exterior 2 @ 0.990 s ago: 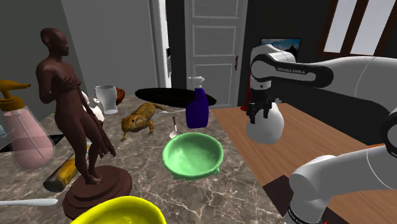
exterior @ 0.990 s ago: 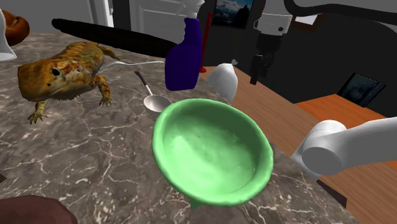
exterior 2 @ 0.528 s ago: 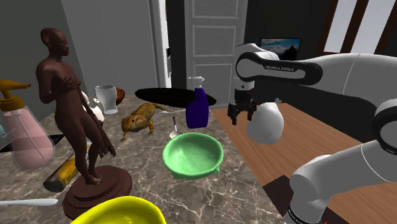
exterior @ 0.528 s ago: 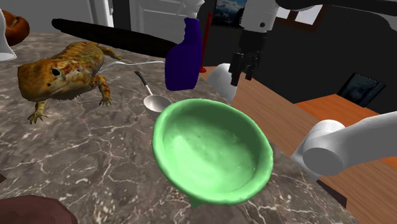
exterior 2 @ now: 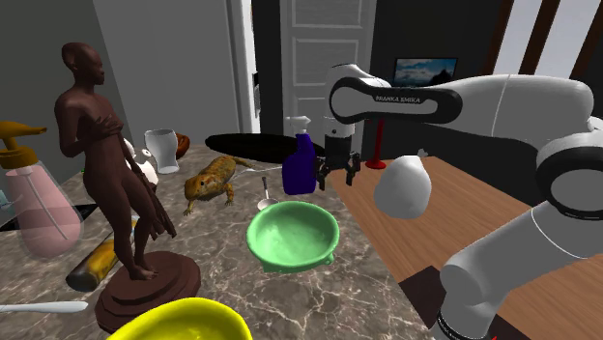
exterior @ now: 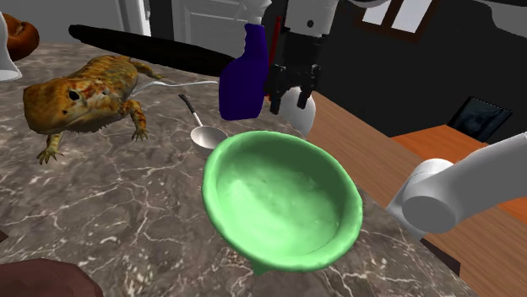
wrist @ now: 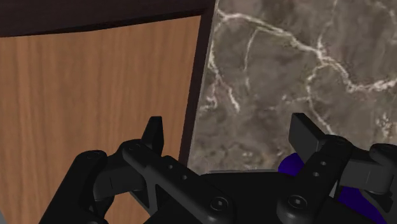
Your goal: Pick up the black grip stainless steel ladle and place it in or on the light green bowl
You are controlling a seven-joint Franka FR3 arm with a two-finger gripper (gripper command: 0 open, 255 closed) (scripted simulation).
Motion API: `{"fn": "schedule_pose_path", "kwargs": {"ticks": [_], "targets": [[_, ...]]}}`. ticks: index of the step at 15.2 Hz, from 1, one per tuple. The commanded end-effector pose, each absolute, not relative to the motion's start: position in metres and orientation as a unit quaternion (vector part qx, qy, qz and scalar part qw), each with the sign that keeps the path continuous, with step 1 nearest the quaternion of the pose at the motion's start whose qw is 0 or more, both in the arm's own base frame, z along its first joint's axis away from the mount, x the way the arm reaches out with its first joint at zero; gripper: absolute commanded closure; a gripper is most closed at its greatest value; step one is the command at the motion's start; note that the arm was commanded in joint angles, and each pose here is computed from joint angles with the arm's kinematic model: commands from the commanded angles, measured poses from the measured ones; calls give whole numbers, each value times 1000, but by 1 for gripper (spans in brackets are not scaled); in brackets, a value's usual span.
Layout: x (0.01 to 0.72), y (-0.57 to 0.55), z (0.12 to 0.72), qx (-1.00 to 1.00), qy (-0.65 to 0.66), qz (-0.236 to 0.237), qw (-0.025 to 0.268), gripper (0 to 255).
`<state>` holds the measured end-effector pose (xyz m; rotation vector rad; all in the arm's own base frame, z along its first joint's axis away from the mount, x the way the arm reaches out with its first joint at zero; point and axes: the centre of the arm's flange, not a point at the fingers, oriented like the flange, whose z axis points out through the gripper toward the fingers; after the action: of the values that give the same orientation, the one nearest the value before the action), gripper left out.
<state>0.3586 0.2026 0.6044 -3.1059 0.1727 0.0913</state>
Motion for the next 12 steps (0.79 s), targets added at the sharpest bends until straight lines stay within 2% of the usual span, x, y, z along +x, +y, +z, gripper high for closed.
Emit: {"fn": "schedule_pose_path", "kwargs": {"ticks": [1, 12], "targets": [[366, 228, 606, -997, 68, 26, 21, 0], [422, 349, 624, -990, 134, 8, 52, 0]]}}
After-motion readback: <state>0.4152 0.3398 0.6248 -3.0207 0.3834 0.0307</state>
